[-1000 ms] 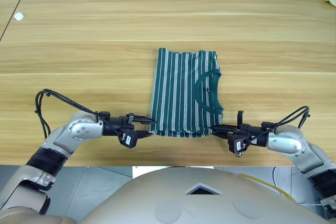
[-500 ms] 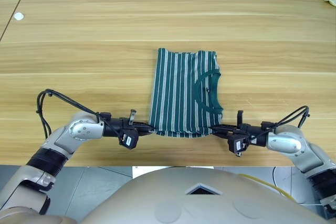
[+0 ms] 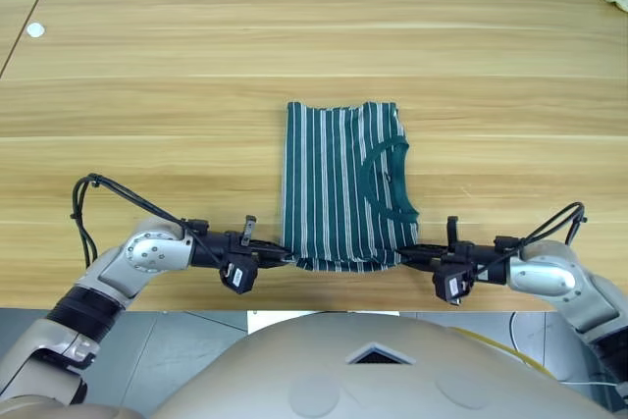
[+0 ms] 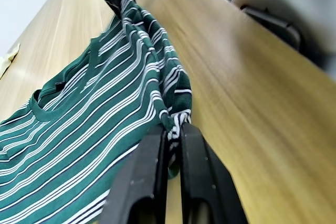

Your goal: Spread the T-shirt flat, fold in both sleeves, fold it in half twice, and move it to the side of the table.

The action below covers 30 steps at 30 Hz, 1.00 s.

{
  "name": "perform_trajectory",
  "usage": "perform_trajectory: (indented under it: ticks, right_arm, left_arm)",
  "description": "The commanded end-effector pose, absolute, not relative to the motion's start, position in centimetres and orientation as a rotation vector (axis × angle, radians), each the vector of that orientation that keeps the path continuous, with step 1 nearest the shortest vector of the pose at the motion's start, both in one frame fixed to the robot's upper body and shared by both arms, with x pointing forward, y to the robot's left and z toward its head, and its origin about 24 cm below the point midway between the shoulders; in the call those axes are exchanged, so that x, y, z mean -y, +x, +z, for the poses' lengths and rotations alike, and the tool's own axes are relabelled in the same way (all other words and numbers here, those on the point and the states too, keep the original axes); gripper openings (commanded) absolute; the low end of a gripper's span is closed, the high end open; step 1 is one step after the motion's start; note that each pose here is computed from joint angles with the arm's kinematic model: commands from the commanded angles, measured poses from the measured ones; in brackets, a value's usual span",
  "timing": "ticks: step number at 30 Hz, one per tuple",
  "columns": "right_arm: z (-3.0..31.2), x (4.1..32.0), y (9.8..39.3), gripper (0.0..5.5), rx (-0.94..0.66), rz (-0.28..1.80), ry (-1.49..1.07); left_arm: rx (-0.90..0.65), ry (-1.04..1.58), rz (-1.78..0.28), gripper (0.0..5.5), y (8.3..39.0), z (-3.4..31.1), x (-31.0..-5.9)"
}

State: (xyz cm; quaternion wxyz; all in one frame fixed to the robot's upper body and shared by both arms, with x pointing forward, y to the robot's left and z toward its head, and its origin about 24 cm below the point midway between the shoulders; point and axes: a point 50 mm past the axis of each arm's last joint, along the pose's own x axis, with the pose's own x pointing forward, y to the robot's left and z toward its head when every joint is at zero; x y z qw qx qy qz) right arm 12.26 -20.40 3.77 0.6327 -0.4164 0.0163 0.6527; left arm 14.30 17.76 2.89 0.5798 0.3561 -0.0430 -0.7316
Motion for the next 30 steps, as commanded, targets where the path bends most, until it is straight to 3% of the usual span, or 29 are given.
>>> perform_trajectory:
  ticks: [1,5,12,22,30]
  right_arm:
    - [4.8,20.8,11.8,0.21,-0.024,1.524,-0.958]
    - [5.2,20.4,11.5,0.21,0.0,1.533,-0.913]
    - [6.0,19.8,14.3,0.21,0.074,1.389,-0.913]
    - [7.8,19.7,17.9,0.21,0.143,1.182,-0.899]
    - [8.6,20.2,21.3,0.21,0.132,1.015,-0.908]
  left_arm:
    - [0.117,0.748,-1.767,0.18,13.3,3.5,-17.2]
    - [0.138,0.668,-1.743,0.18,13.3,4.0,-17.0]
    - [0.163,0.528,-1.488,0.18,15.9,4.0,-17.7]
    - [0.211,0.432,-1.299,0.18,18.5,4.2,-17.9]
    - [0.32,0.312,-1.152,0.18,20.8,6.5,-18.1]
